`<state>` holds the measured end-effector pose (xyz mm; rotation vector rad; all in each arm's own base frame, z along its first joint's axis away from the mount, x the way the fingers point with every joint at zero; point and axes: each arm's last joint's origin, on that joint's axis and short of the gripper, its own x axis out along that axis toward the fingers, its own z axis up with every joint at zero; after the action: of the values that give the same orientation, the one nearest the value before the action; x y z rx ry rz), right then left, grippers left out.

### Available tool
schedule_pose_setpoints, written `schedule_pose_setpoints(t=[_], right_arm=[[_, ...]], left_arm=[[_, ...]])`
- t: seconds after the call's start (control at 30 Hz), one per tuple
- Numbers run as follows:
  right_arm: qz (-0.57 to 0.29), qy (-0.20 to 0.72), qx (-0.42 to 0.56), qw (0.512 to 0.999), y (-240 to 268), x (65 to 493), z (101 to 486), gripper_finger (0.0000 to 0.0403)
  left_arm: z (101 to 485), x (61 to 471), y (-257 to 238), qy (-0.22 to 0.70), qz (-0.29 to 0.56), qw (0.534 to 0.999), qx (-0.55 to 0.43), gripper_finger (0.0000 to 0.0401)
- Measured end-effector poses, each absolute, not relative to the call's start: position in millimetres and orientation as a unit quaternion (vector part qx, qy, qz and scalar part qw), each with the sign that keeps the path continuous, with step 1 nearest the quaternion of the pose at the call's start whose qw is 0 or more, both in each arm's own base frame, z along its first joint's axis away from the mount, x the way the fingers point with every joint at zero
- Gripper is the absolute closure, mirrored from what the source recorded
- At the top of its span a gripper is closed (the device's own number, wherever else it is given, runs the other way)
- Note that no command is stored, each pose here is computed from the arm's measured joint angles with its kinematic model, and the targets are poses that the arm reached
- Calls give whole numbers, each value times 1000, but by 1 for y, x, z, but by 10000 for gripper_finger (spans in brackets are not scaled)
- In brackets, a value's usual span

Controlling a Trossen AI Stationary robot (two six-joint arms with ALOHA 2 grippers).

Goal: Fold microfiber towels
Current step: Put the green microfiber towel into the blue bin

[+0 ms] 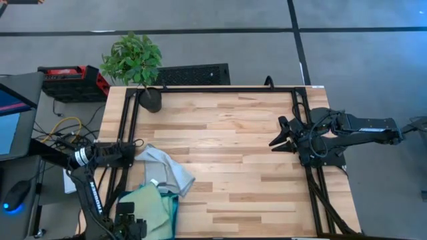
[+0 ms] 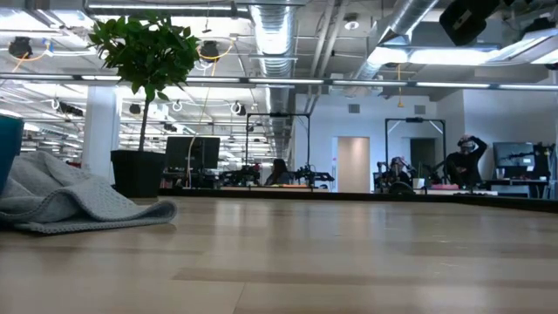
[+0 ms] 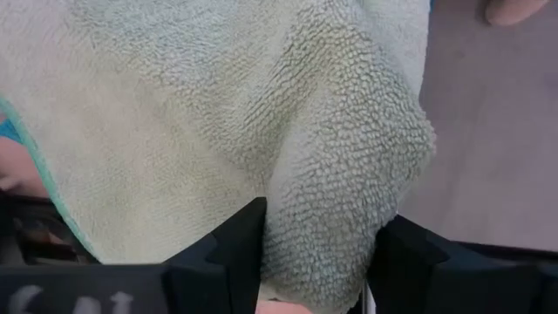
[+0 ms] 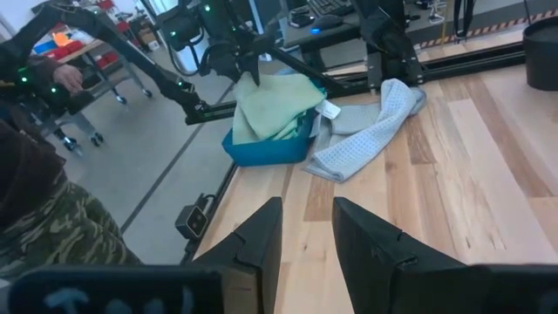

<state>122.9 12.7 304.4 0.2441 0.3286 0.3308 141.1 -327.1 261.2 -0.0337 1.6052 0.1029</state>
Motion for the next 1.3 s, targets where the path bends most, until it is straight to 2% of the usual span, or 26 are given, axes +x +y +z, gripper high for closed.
schedule_pose_setpoints(t=[0.13, 0.37, 0.5, 0.63, 0.8, 0.93, 1.07, 1.3], right_arm=[[164, 162, 121, 966, 13, 123, 304, 275], [164, 162, 120, 966, 13, 123, 304, 275], [164, 162, 120, 966, 13, 123, 304, 275], [164, 162, 120, 966, 13, 123, 304, 275], [164, 162, 120, 966, 13, 123, 304, 275], [164, 162, 120, 966, 13, 123, 304, 275], [164, 162, 120, 966, 13, 123, 304, 275], [163, 162, 120, 966, 13, 123, 304, 275]], left_arm=[[261, 141, -327, 721, 34, 692, -5, 251], [261, 141, -327, 721, 34, 692, -4, 301], [261, 141, -327, 719, 47, 693, -17, 307], [261, 141, -327, 718, 65, 693, -33, 289], [261, 142, -327, 712, 94, 693, -59, 248], [261, 142, -327, 721, 119, 675, -96, 222], [261, 140, -333, 735, 105, 659, -121, 212], [270, 134, -335, 731, 89, 660, -151, 211]])
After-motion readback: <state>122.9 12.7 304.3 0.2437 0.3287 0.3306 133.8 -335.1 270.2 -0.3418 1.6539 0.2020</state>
